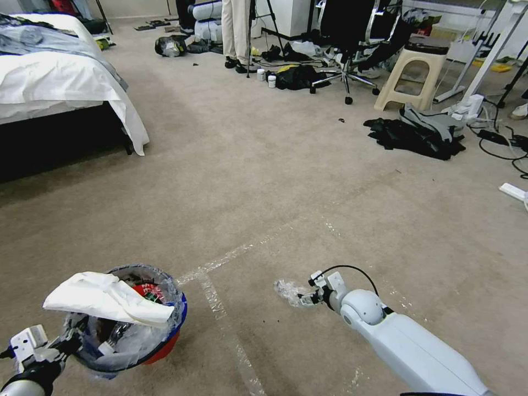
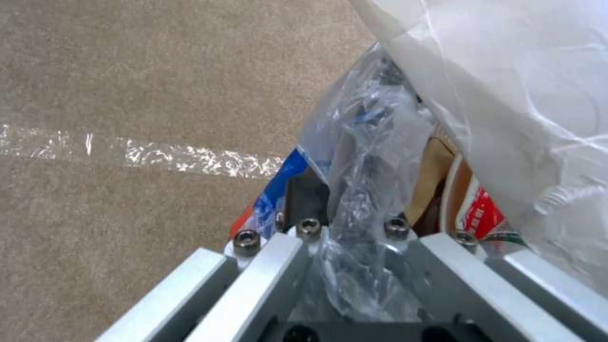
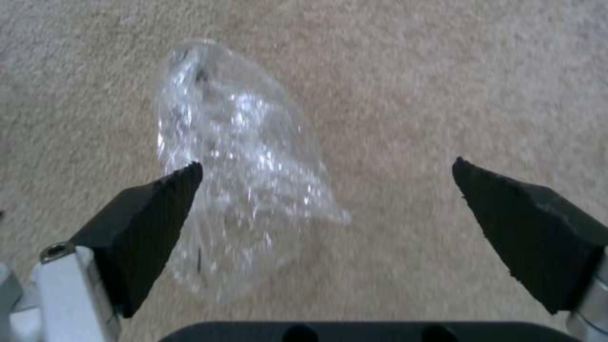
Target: Pick up the trash bin and place the garbage on the floor into it.
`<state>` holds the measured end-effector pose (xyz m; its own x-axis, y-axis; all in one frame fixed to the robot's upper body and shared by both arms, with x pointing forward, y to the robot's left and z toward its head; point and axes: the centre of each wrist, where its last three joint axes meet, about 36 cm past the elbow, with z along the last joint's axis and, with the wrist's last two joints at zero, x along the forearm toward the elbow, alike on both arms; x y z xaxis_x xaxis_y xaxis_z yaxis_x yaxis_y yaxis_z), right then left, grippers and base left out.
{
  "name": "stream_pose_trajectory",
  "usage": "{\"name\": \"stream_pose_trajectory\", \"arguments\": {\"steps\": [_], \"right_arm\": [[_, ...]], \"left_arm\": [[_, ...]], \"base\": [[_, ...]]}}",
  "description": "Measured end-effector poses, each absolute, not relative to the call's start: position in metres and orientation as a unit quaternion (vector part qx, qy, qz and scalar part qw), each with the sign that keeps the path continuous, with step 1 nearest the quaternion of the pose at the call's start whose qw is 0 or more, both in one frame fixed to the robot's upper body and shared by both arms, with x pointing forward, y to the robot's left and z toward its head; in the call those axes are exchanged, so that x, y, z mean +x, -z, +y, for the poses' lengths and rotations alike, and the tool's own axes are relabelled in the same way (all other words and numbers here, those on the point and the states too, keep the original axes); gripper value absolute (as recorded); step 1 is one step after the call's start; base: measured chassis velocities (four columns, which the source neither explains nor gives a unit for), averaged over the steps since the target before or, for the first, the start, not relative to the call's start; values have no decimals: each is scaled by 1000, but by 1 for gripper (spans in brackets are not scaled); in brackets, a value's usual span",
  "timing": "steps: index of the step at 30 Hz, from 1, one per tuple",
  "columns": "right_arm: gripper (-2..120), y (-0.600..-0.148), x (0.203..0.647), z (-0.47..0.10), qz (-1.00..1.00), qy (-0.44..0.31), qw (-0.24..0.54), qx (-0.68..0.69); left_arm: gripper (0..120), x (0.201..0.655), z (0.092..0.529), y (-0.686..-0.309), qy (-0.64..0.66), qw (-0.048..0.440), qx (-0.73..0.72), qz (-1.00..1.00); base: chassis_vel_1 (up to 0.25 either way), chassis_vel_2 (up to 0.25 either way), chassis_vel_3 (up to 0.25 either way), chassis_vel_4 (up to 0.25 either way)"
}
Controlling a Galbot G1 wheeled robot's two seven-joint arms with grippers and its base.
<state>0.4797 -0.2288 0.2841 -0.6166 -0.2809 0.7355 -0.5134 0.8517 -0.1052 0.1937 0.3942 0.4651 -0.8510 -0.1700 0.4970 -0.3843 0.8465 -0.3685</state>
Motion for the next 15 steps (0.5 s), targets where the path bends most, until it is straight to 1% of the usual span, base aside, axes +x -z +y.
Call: {"name": "stream_pose_trajectory", "arguments": {"steps": [12, 14, 15], "right_arm": [[99, -262, 494, -210, -885, -157, 363, 246], [94, -256, 498, -198, -885, -155, 358, 255], [94, -256, 498, -198, -885, -155, 358, 255]], "left_arm": [[1, 195, 394, -463, -236, 227, 149, -933], [1, 196, 395, -462, -237, 227, 150, -933], [1, 196, 395, -462, -237, 227, 150, -933]], "base": [[0, 0, 0, 0], [0, 0, 0, 0], [0, 0, 0, 0]]}}
